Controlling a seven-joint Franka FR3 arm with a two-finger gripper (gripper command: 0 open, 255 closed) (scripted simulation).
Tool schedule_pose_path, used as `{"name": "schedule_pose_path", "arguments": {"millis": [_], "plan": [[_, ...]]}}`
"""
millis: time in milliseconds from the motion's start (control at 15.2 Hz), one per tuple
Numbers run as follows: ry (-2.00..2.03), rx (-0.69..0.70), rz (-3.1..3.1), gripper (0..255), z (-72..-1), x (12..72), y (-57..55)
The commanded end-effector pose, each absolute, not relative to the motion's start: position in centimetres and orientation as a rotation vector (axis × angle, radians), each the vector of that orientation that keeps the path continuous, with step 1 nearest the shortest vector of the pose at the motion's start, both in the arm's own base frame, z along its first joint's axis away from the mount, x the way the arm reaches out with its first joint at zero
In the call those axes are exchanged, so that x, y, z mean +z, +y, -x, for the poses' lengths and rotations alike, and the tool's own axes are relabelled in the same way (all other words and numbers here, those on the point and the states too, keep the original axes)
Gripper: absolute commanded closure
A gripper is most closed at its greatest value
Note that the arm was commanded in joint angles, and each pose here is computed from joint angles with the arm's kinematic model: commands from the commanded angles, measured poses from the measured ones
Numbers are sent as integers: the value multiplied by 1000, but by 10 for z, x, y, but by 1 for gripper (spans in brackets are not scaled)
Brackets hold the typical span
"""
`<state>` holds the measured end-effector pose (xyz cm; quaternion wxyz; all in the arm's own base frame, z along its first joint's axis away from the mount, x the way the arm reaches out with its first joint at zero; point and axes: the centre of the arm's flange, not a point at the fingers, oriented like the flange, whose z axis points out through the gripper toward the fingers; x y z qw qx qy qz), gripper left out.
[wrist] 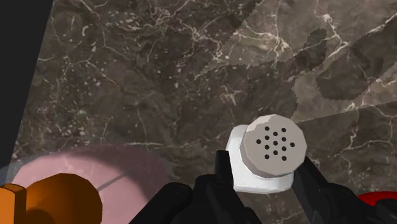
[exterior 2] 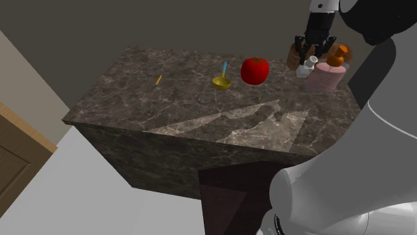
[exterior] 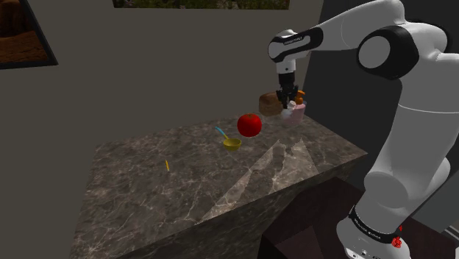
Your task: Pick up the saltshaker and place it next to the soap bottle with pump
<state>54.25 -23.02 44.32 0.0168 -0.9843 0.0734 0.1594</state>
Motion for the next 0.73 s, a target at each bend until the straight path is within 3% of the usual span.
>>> {"name": "schedule_pose_path", "arguments": {"millis": [0, 660], "plan": [[228, 495, 3060, 255, -543, 433, -232], [228, 495, 3060, 255, -543, 380, -232]]}}
